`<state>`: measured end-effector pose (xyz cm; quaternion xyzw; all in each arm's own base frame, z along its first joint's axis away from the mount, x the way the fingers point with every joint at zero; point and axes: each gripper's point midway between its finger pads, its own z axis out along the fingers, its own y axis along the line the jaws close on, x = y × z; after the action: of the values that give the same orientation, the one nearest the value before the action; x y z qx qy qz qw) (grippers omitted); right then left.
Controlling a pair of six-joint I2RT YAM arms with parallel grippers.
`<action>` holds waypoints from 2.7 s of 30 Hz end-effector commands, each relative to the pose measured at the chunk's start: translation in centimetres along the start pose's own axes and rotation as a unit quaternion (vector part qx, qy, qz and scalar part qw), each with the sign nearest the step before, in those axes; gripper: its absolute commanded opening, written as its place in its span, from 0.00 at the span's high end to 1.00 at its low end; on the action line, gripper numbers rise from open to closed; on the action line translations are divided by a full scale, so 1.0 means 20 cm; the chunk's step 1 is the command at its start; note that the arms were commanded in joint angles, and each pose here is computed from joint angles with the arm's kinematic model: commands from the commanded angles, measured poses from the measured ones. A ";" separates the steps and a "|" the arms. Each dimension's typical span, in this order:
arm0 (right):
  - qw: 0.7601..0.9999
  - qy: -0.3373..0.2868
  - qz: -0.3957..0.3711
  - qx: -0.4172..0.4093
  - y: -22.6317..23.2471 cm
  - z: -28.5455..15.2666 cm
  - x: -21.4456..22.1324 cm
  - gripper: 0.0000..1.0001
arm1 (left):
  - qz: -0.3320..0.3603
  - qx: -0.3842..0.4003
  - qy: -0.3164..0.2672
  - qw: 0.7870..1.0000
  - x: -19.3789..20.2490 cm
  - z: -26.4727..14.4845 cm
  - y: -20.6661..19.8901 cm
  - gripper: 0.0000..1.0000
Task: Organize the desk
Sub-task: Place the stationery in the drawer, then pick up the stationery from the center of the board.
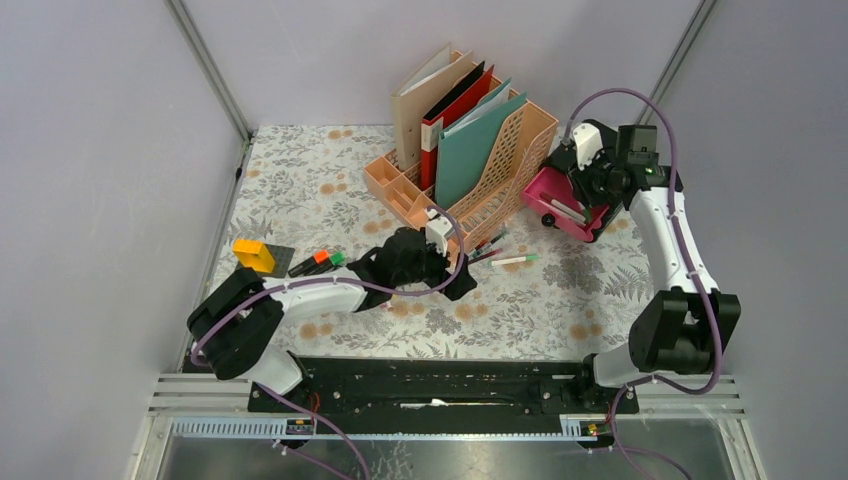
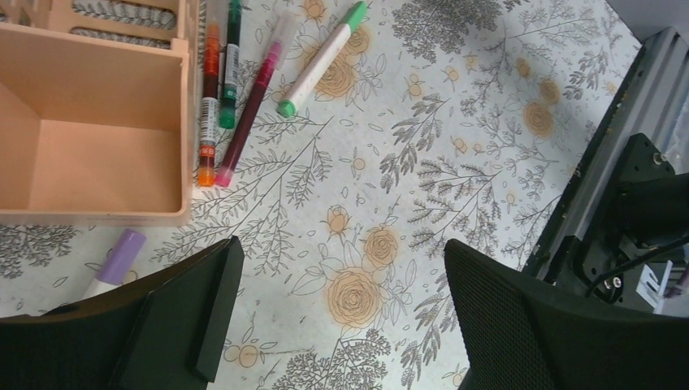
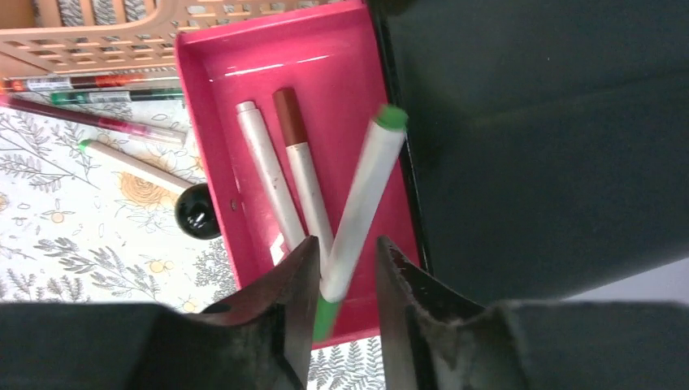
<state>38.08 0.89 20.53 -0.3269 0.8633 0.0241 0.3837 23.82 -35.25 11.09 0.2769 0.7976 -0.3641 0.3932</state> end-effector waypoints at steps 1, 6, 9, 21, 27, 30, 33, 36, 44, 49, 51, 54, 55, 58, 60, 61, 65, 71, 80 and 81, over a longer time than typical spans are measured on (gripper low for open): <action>0.999 -0.020 0.005 0.033 -0.09 -0.02 -0.08 0.52 | 0.001 0.049 -0.044 0.998 -0.18 0.02 -0.11 0.01; 0.998 -0.060 0.005 0.017 -0.01 -0.12 -0.16 0.25 | 0.010 0.053 -0.034 0.998 -0.20 0.05 -0.12 0.01; 0.996 -0.090 0.009 -0.018 0.10 -0.21 -0.21 0.22 | 0.024 0.055 -0.020 0.998 -0.20 0.08 -0.13 0.01; 0.964 -0.139 0.048 -0.222 0.58 -0.26 -0.12 0.21 | 0.177 0.083 0.047 0.980 -0.12 0.28 -0.20 0.02; 0.966 -0.130 0.059 -0.216 0.56 -0.22 -0.05 0.21 | 0.197 0.107 0.063 0.973 -0.08 0.44 -0.22 0.08; 0.968 -0.124 0.062 -0.207 0.54 -0.21 -0.03 0.20 | 0.200 0.106 0.066 0.972 -0.07 0.51 -0.20 0.12; 0.970 -0.120 0.064 -0.201 0.52 -0.20 -0.02 0.20 | 0.207 0.105 0.070 0.970 -0.06 0.57 -0.19 0.16; 0.971 -0.117 0.067 -0.200 0.52 -0.19 0.00 0.20 | 0.209 0.097 0.079 0.970 -0.04 0.62 -0.16 0.19; 0.971 -0.116 0.068 -0.198 0.51 -0.19 0.01 0.20 | 0.154 0.086 0.092 0.980 -0.13 0.68 -0.13 0.19; 0.972 -0.113 0.065 -0.194 0.51 -0.18 0.02 0.20 | 0.096 0.108 0.094 0.985 -0.18 0.59 -0.16 0.19; 0.972 -0.114 0.058 -0.197 0.52 -0.19 0.03 0.20 | 0.093 0.124 0.079 0.985 -0.22 0.52 -0.21 0.19; 0.968 -0.121 0.039 -0.216 0.56 -0.21 0.03 0.20 | 0.097 0.142 0.039 0.984 -0.33 0.37 -0.29 0.18; 0.965 -0.128 0.032 -0.227 0.58 -0.22 0.02 0.20 | 0.099 0.143 0.027 0.984 -0.35 0.32 -0.31 0.18; 0.955 -0.148 0.010 -0.258 0.63 -0.26 0.00 0.20 | 0.097 0.130 -0.004 0.987 -0.39 0.17 -0.30 0.17; 0.944 -0.165 -0.013 -0.284 0.69 -0.28 0.00 0.20 | 0.090 0.113 -0.028 0.989 -0.43 0.06 -0.27 0.17; 0.938 -0.170 -0.027 -0.300 0.72 -0.30 0.00 0.20 | 0.084 0.099 -0.039 0.991 -0.44 0.02 -0.23 0.16; 0.918 -0.183 -0.118 -0.330 0.81 -0.32 0.02 0.13 | 0.061 0.053 -0.085 0.993 -0.47 -0.18 -0.11 0.12; 0.897 -0.158 -0.251 -0.328 0.83 -0.21 0.11 0.07 | -0.001 -0.025 -0.147 0.989 -0.47 -0.42 0.12 0.01; 0.892 -0.060 -0.321 -0.311 0.83 0.10 0.20 0.11 | -0.062 -0.091 -0.172 0.979 -0.41 -0.55 0.32 0.01; 0.892 -0.052 -0.325 -0.310 0.83 0.13 0.21 0.13 | -0.063 -0.093 -0.172 0.979 -0.40 -0.55 0.32 0.01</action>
<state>25.97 13.08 14.43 -0.6635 0.6353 0.2372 0.3160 27.58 -24.62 18.39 0.1499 0.7815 -0.3504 0.4941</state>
